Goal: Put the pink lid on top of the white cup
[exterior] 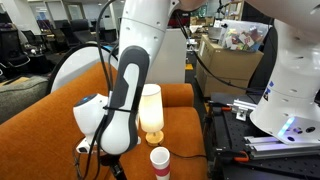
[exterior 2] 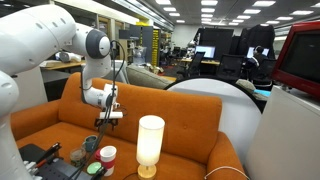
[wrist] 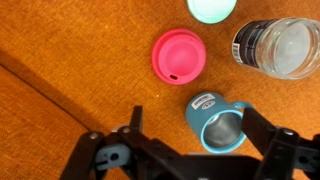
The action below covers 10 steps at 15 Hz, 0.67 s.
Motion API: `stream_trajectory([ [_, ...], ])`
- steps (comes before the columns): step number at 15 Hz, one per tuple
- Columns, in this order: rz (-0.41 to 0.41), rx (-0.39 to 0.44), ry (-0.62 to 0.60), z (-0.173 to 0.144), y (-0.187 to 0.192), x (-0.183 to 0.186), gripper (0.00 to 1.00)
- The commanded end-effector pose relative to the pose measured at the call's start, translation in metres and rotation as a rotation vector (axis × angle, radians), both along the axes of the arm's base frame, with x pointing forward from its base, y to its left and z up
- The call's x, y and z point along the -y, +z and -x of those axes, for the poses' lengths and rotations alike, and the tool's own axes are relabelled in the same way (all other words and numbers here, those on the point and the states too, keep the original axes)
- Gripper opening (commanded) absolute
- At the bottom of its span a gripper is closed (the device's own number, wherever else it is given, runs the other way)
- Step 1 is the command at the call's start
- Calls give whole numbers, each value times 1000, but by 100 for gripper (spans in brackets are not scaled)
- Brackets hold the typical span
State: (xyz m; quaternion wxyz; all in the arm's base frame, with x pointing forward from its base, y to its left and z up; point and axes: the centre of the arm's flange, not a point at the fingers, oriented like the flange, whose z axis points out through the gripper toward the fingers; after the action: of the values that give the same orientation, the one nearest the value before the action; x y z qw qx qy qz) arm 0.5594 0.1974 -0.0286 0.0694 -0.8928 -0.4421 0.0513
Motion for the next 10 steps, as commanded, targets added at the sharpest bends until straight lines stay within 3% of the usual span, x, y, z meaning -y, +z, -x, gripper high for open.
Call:
stream_trajectory([
  [1, 48, 23, -30, -5, -37, -5, 100],
  [10, 163, 31, -97, 16, -121, -13, 100],
])
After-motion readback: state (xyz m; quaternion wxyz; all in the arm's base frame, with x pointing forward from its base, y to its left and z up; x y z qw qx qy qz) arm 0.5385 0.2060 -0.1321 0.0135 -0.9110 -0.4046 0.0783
